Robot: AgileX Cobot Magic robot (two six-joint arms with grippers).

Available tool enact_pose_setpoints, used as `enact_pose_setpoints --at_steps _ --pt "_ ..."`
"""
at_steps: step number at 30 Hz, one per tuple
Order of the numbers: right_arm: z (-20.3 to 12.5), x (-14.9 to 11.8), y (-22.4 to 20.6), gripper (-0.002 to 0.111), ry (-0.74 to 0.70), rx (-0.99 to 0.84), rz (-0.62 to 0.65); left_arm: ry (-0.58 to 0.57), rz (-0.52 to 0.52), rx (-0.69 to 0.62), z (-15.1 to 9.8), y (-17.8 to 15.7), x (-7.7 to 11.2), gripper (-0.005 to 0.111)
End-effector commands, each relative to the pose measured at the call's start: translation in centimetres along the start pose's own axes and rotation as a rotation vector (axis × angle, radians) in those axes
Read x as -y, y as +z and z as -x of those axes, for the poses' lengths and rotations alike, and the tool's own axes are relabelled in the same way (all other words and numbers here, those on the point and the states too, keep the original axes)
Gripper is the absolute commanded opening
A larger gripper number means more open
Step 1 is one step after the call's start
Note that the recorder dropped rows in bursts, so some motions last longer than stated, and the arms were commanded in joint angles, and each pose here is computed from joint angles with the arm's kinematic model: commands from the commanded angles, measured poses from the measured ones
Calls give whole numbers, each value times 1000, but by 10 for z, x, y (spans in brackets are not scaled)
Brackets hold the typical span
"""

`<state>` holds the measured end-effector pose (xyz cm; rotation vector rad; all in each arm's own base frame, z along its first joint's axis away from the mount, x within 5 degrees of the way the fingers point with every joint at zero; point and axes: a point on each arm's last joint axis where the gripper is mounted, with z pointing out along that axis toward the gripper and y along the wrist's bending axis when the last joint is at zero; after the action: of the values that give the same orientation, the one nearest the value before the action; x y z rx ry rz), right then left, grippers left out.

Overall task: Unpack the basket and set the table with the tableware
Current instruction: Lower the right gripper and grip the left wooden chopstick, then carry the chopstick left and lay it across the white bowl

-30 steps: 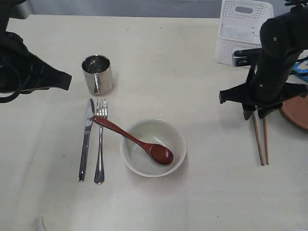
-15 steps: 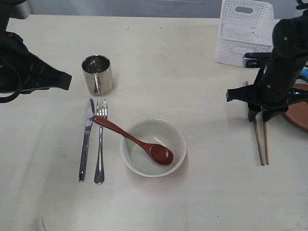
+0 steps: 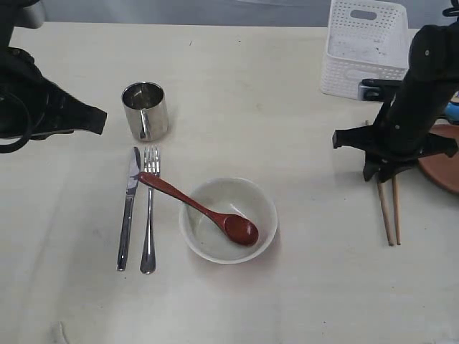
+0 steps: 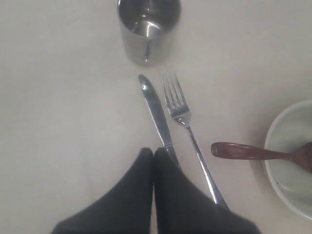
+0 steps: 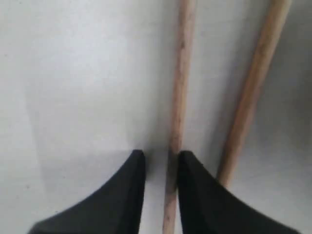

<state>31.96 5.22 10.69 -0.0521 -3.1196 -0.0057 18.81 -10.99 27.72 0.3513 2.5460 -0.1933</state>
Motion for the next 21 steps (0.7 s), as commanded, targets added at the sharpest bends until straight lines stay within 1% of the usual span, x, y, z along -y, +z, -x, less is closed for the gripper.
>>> enact_pose_setpoints --at_steps 1,6,9,15,21 --pt "-2 4 18 0 -18 -33 -19 -3 -4 0 -2 -1 0 0" --pt "-4 3 13 -1 -31 -41 -21 -3 -4 0 -2 -1 0 0" --pt "-6 -6 -6 -1 -63 11 -12 -3 -4 0 -2 -1 0 0" --pt "-23 -44 -59 -1 -189 157 24 -3 -4 0 -2 -1 0 0" --pt "-57 -86 -99 -1 -326 229 90 -3 -4 0 -2 -1 0 0"
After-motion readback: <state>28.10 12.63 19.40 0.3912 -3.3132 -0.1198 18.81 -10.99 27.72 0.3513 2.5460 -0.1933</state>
